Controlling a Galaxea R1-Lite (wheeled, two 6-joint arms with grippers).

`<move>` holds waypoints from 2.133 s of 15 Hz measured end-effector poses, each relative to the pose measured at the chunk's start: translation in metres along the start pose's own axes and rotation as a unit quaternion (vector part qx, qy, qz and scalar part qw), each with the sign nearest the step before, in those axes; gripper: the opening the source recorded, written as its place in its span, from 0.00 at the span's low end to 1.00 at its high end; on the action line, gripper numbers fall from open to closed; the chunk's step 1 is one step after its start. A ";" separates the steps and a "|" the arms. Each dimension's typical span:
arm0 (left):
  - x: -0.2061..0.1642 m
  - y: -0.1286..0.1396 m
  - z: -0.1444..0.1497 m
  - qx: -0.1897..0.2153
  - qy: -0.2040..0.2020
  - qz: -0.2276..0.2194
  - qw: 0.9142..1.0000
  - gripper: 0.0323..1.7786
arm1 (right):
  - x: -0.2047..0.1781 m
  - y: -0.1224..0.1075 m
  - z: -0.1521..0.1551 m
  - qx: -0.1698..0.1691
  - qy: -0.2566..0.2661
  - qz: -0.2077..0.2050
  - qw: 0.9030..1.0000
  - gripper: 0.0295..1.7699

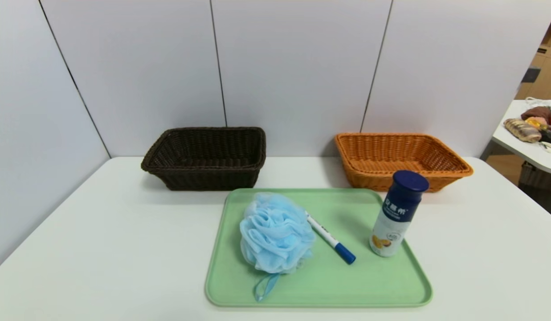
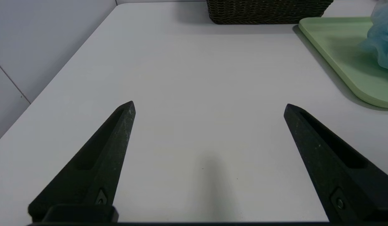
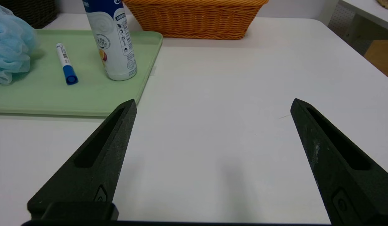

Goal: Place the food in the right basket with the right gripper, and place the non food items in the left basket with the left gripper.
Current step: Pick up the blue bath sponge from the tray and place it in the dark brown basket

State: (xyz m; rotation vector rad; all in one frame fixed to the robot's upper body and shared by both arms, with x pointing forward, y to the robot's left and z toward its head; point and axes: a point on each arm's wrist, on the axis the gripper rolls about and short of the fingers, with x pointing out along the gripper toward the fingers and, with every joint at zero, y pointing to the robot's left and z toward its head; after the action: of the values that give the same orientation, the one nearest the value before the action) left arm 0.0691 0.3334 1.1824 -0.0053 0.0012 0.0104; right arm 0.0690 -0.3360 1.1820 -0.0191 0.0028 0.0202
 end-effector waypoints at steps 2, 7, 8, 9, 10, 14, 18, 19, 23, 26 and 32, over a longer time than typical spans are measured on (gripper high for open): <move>0.000 0.000 0.000 -0.001 0.000 0.000 1.000 0.95 | 0.000 0.000 0.000 0.000 0.001 -0.001 1.000 0.96; 0.000 0.000 0.000 -0.002 0.000 0.001 1.000 0.95 | 0.000 0.000 0.000 -0.003 0.000 0.001 1.000 0.96; 0.000 0.000 0.000 -0.001 0.000 0.001 1.000 0.95 | 0.000 0.000 0.000 -0.003 0.000 0.001 1.000 0.96; 0.000 0.000 0.000 0.001 0.000 0.001 1.000 0.95 | 0.000 0.000 0.000 -0.004 0.000 0.001 1.000 0.96; 0.000 0.000 0.000 0.002 0.000 0.001 1.000 0.95 | 0.000 0.000 0.000 -0.006 -0.001 0.001 1.000 0.96; 0.000 0.000 0.000 0.002 -0.001 0.001 1.000 0.95 | 0.000 0.000 0.000 -0.005 -0.001 0.001 1.000 0.96; -0.001 0.000 0.002 0.006 -0.003 -0.001 1.000 0.95 | 0.000 0.000 0.000 -0.008 0.001 0.001 1.000 0.96; -0.002 0.000 0.006 0.005 -0.008 -0.002 1.000 0.95 | -0.001 0.000 0.002 -0.006 0.000 0.000 1.000 0.96; -0.015 0.000 0.029 0.003 -0.001 0.007 1.000 0.95 | -0.013 0.000 0.024 0.011 0.001 0.005 1.000 0.96; -0.026 0.000 0.055 0.003 0.028 0.008 1.000 0.95 | -0.024 0.000 0.040 0.015 0.020 0.011 1.000 0.96; 0.000 0.000 0.110 0.006 0.108 0.005 0.994 0.95 | -0.013 0.000 0.073 0.017 0.075 0.028 0.997 0.96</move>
State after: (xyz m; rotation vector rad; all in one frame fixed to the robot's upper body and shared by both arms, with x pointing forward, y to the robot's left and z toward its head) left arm 0.0697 0.3340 1.2924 0.0058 0.2175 0.0206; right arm 0.0564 -0.3352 1.2554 0.0138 0.1531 0.0745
